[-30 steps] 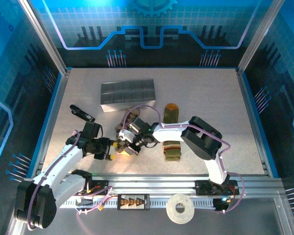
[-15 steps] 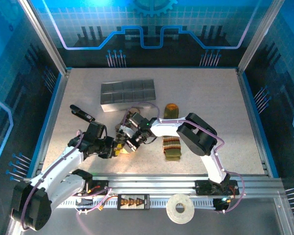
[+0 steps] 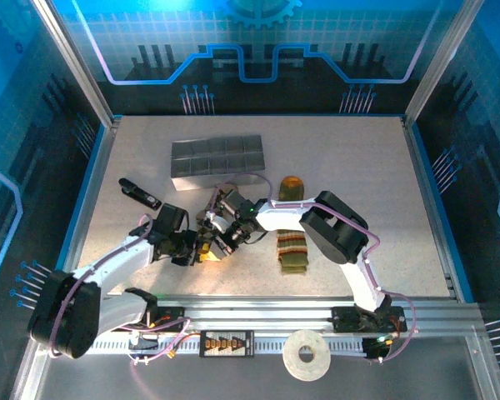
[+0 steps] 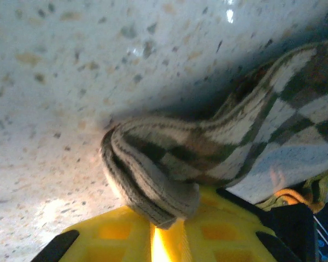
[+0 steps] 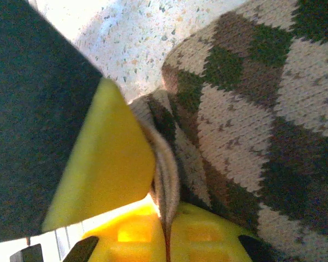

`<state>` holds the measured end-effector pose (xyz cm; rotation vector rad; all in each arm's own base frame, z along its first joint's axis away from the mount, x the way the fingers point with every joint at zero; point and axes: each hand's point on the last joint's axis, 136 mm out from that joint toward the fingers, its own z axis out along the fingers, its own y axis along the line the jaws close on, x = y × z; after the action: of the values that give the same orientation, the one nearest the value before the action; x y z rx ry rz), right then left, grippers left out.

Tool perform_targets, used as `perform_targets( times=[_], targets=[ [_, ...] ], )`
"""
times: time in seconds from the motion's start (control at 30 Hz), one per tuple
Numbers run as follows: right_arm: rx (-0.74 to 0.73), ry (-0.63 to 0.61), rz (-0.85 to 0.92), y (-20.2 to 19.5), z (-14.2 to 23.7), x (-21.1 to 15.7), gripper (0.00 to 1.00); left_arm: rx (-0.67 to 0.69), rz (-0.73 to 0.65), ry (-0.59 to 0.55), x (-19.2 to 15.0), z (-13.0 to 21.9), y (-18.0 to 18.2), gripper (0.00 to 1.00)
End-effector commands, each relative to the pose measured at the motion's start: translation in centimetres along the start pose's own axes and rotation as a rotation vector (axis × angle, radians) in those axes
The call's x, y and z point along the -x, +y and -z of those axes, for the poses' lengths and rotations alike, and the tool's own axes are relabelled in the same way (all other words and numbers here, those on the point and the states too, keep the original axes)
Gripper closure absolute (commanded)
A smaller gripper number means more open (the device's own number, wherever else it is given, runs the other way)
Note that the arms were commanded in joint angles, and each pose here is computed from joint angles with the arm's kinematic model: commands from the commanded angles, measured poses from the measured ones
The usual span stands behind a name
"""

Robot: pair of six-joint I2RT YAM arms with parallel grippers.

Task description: Roll the socks

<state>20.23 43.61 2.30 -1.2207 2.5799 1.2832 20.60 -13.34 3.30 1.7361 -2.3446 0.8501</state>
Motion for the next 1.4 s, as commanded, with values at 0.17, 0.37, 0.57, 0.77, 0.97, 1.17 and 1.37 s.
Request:
perform_targets(
  times=[0.17, 0.37, 0.57, 0.77, 0.97, 1.17, 1.37],
  targets=[
    [-0.016, 0.051, -0.067, -1.4, -0.5, -1.5, 0.98, 0.005, -0.025, -0.082, 2.7, -0.6, -1.1, 0.83],
    [-0.056, 0.033, 0.001, -1.1, 0.1, -1.2, 0.76, 0.146, 0.002, -0.072, 3.2, -1.8, 1.5, 0.88],
    [-0.133, -0.03, 0.205, 0.5, 2.3, -0.7, 0.55, 0.221, 0.026, -0.099, 3.7, -1.5, 3.3, 0.88],
    [-0.319, -0.169, 0.578, 1.6, 5.6, -1.2, 0.5, 0.239, 0.015, -0.096, 3.7, -1.5, 3.0, 0.88],
    [-0.645, -0.173, 1.115, 2.6, 5.5, -2.2, 0.39, 0.258, 0.003, -0.085, 3.7, -1.6, 2.7, 0.88],
    [-0.767, -0.136, 1.342, 3.5, 4.0, -0.4, 0.43, 0.274, 0.0, -0.077, 3.7, -1.6, 2.6, 0.88],
    [-0.773, -0.078, 1.363, 2.9, 1.8, 0.1, 0.55, 0.295, 0.001, -0.065, 3.8, -1.8, 2.9, 0.88]
  ],
)
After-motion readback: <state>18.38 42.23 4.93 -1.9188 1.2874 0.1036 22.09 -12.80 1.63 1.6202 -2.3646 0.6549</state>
